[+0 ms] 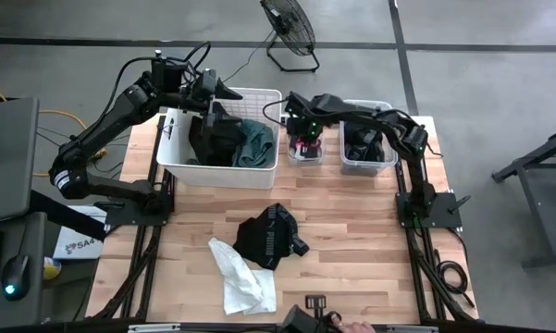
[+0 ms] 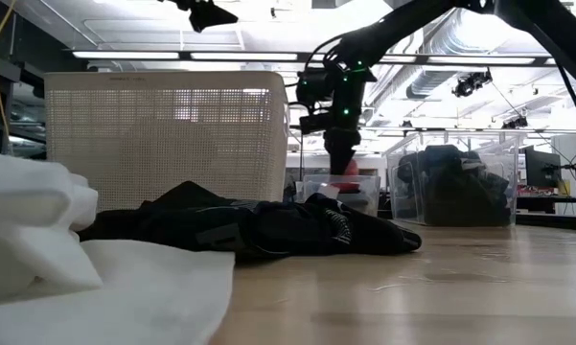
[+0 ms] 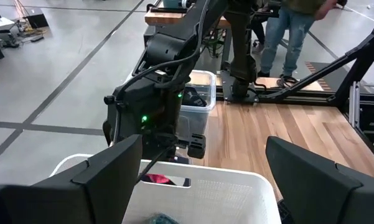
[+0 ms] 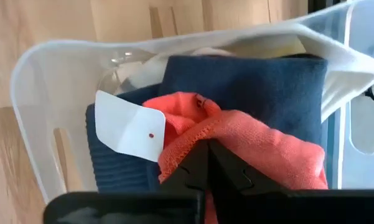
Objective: Pick & Place Cloths
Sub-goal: Put the pink sock into the left transparent bin, then put the black boxer short into the right transparent bin
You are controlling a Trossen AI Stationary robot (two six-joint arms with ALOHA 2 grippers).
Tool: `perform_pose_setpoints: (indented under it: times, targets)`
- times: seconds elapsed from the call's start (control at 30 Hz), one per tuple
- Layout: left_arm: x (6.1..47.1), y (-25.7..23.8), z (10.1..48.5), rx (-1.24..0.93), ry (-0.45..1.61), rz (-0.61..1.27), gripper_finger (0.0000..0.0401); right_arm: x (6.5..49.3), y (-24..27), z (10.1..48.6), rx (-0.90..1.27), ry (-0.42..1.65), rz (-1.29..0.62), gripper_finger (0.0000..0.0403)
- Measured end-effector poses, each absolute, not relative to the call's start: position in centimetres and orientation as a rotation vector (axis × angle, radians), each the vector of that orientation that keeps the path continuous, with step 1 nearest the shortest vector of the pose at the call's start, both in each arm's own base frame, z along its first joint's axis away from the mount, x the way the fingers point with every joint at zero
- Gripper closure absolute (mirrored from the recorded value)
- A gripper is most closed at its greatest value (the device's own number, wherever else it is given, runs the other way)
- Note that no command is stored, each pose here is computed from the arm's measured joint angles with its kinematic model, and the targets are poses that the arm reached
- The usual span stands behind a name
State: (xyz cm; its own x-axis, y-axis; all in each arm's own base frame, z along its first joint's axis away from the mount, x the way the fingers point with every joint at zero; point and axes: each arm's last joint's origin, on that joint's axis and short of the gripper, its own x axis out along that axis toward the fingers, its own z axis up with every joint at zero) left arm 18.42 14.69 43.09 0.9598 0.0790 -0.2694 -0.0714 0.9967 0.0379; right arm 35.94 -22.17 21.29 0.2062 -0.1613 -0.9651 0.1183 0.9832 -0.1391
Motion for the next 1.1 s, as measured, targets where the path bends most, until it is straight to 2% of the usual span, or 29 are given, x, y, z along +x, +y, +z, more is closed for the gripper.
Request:
perform_pose_setpoints:
  times: [0.3,0.43,0.53,0.83,0.97,1.1]
  targets:
    - [18.4,14.7,43.1,-0.018,0.272,0.101,0.0064,35.2,-21.3,24.1,-0.087,1.316,-0.232,0.0398]
    - [18.4,14.8,43.1,-0.026,0.274,0.117,0.0064,34.9,-20.8,25.6,-0.076,1.254,-0.191,0.0384]
    - [18.4,14.8,43.1,-0.041,0.275,0.127,0.0064,34.6,-20.3,26.7,-0.043,1.195,-0.142,0.035]
    - [18.3,14.1,43.2,-0.063,0.283,0.094,0.0064,32.9,-16.2,31.4,-0.001,1.144,-0.136,0.0206]
    - [19.0,12.5,43.1,-0.037,0.308,0.055,0.0064,31.5,-14.0,33.3,0.05,1.151,-0.147,0.0177]
    - [20.1,10.2,43.0,-0.004,0.338,0.027,0.0064,30.3,-11.9,35.0,0.07,1.152,-0.155,0.0173]
